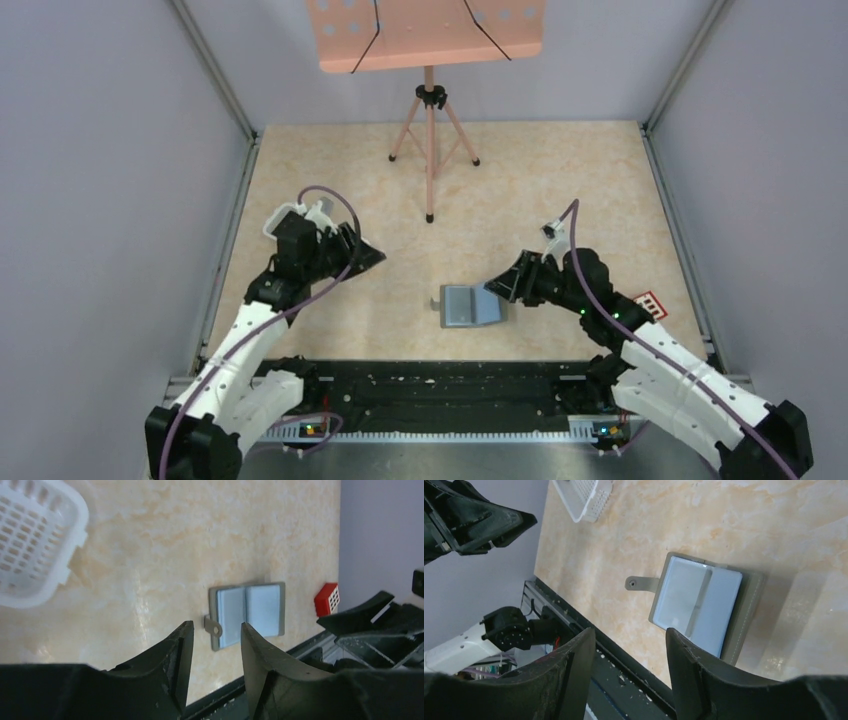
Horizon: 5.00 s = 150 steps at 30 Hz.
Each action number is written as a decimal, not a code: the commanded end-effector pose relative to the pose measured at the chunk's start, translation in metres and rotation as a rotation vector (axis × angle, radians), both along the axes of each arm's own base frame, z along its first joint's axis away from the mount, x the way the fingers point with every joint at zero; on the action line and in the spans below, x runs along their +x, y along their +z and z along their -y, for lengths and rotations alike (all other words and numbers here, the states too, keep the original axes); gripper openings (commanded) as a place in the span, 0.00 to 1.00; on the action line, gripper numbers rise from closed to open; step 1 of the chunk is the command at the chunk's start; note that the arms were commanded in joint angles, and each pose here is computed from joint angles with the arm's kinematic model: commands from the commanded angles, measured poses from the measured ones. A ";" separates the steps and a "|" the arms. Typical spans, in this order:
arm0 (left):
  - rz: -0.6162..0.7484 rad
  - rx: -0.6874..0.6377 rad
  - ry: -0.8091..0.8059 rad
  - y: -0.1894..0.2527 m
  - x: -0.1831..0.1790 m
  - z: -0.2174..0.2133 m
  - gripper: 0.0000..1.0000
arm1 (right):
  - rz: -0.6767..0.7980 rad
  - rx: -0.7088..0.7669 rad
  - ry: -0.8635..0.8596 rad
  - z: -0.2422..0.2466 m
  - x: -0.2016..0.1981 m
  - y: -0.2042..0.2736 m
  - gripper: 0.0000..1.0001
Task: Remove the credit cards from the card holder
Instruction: Remove the credit card from the card holder.
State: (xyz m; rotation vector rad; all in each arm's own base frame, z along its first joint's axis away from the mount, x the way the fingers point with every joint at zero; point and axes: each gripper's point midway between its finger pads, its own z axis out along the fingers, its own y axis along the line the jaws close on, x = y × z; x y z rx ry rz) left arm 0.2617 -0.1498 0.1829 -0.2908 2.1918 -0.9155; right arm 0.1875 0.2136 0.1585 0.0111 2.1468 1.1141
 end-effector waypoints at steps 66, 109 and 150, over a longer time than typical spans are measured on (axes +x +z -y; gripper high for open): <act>-0.101 -0.136 -0.107 -0.057 -0.088 0.037 0.45 | -0.022 -0.551 -0.032 -0.070 0.006 -0.106 0.60; -0.106 -0.144 -0.116 -0.068 -0.090 0.041 0.45 | -0.043 -0.506 -0.015 -0.079 0.002 -0.108 0.55; -0.148 -0.001 -0.239 -0.094 -0.013 0.155 0.28 | -0.001 -0.461 0.006 -0.073 -0.003 -0.110 0.49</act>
